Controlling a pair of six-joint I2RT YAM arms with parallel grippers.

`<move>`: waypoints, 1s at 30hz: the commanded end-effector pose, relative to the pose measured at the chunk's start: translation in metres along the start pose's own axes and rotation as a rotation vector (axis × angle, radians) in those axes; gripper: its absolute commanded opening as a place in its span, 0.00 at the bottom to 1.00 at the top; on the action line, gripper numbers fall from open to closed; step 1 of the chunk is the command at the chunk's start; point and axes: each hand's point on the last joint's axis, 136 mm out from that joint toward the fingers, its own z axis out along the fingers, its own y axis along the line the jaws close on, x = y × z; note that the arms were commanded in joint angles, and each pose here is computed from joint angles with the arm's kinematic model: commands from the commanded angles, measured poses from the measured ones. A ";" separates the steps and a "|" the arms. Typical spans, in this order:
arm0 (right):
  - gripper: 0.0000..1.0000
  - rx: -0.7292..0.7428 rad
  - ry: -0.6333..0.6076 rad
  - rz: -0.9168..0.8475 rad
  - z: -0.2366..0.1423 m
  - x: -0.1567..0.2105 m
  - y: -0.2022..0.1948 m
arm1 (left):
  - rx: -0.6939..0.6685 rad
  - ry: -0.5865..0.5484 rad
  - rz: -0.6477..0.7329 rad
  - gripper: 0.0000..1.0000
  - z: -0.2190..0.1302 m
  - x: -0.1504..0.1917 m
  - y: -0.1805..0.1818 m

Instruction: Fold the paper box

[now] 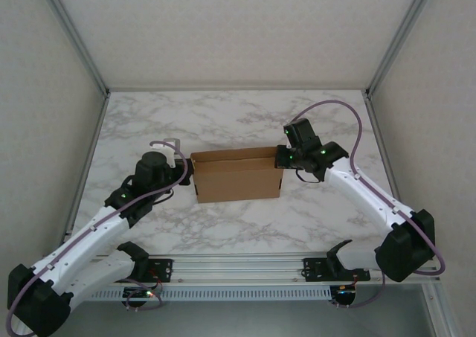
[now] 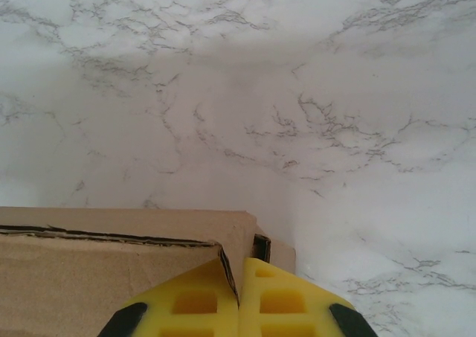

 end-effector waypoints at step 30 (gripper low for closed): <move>0.00 -0.002 -0.149 -0.030 -0.019 0.013 -0.006 | -0.092 0.038 -0.060 0.00 -0.007 0.044 0.009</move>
